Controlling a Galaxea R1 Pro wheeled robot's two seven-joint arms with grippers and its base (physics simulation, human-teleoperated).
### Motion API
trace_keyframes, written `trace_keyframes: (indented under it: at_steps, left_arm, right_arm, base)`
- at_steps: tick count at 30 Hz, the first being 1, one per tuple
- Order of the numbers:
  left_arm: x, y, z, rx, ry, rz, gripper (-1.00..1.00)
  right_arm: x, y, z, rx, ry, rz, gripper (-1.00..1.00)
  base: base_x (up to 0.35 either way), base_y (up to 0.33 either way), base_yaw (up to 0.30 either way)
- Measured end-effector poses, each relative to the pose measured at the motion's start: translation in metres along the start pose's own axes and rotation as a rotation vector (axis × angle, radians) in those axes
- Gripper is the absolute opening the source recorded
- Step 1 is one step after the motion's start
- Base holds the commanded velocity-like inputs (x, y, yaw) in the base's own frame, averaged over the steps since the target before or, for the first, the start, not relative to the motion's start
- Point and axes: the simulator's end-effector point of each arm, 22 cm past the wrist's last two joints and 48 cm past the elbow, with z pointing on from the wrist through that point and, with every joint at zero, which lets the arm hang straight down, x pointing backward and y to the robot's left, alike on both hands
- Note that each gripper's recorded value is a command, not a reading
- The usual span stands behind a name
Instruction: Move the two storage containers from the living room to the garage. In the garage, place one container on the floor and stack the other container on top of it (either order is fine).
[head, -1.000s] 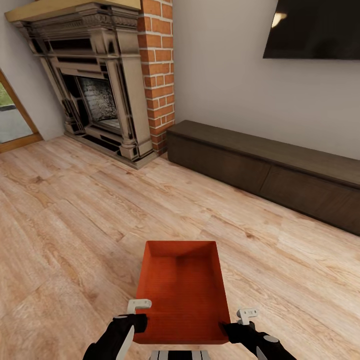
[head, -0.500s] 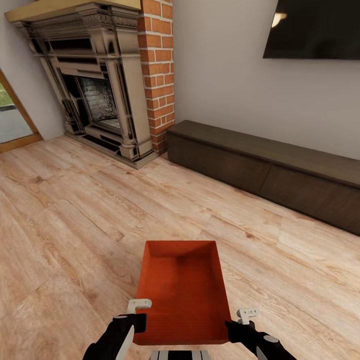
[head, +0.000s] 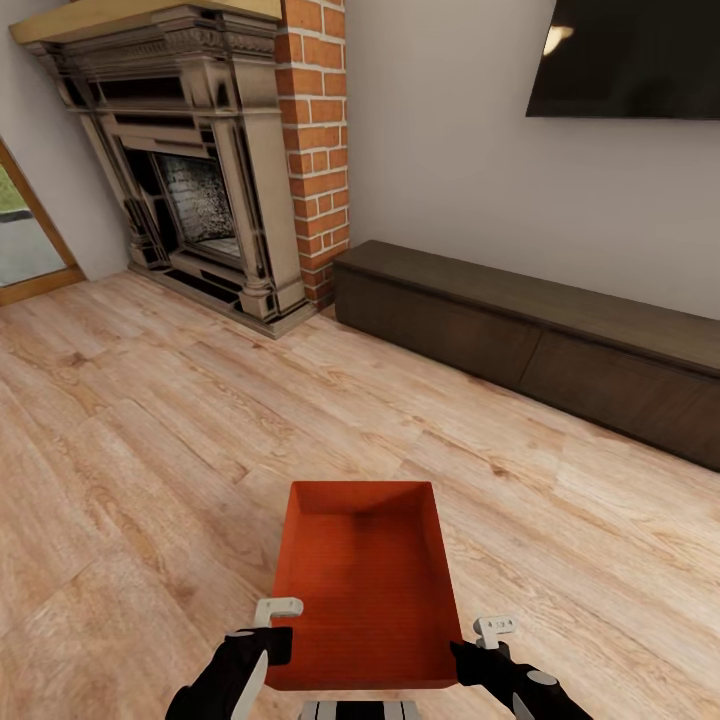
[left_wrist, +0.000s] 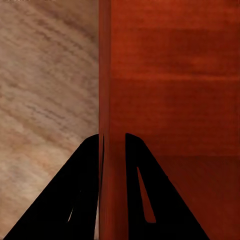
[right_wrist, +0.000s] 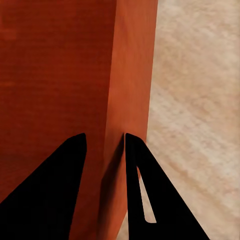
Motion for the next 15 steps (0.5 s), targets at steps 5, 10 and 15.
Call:
trace_keyframes:
  at_steps: [5, 10, 15]
  left_arm:
    - [-0.0003, -0.0002, 0.0, 0.0, 0.0, 0.001, -1.0]
    - [0.0, -0.0004, -0.0001, -0.001, 0.0, 0.001, -1.0]
    - [-0.0013, -0.0005, -0.002, -0.001, 0.0, 0.001, -1.0]
  right_arm:
    - [-0.0001, -0.0001, 0.0, 0.0, 0.0, 0.001, -1.0]
    - [-0.0001, -0.0003, -0.0001, 0.001, 0.0, 0.0, -1.0]
    - [-0.0016, 0.0001, -0.0017, 0.001, 0.0, 0.0, -1.0]
  base:
    - [0.0, 0.0, 0.0]
    - [0.0, 0.0, 0.0]
    - [0.0, 0.0, 0.0]
